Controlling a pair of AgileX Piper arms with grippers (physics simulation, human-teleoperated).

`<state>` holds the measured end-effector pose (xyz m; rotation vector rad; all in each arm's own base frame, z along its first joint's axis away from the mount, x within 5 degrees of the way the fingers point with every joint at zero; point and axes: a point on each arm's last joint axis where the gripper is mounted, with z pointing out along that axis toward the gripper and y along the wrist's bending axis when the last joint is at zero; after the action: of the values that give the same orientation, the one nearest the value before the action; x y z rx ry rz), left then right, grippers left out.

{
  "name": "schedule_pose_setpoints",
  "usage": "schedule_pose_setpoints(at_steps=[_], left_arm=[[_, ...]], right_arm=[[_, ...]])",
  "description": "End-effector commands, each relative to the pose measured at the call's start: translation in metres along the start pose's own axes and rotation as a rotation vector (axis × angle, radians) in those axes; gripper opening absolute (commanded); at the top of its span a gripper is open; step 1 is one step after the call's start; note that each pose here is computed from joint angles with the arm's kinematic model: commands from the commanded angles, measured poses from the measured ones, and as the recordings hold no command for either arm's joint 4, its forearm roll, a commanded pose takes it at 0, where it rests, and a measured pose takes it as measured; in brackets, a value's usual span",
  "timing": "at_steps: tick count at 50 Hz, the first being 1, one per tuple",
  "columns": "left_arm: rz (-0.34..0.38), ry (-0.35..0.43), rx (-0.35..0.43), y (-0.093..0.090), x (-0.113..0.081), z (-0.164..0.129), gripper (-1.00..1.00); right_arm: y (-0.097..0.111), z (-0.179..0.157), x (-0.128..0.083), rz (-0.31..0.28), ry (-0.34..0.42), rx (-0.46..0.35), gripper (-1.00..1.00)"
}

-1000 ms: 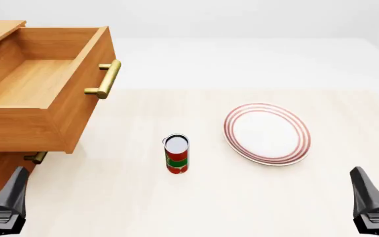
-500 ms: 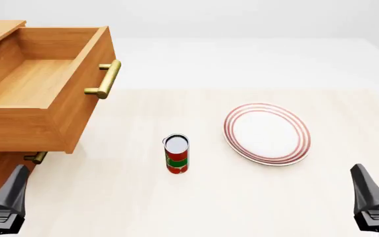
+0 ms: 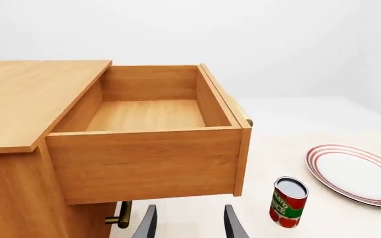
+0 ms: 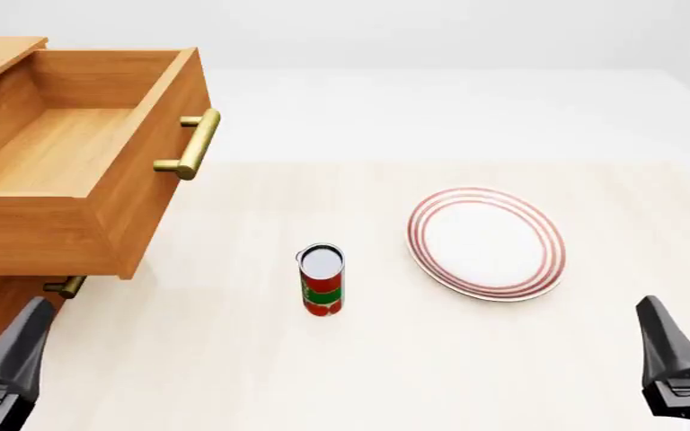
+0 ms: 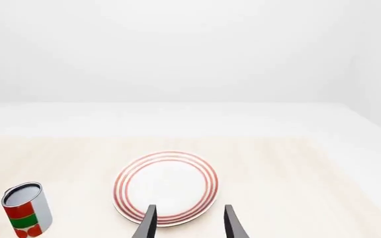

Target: Put the bowl in the top drawer of the cabinet.

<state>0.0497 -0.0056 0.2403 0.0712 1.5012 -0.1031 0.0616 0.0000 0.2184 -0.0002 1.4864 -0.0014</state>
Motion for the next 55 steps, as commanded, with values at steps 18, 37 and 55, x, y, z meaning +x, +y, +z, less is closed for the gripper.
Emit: schedule_pose_setpoints(at_steps=[18,37,55], left_arm=[[0.041,0.040,0.210,-0.007,-0.049,-0.019,1.00],[0.062,0.172,0.401,-0.020,-0.072,-0.001,1.00],[0.105,0.188,0.520,-0.029,-0.094,0.006,1.00]], right_arm=[[0.000,-0.006,0.000,0.000,0.000,0.000,1.00],[0.000,-0.005,-0.009,0.000,0.000,0.000,1.00],[0.000,-0.005,-0.009,0.000,0.000,0.000,1.00]])
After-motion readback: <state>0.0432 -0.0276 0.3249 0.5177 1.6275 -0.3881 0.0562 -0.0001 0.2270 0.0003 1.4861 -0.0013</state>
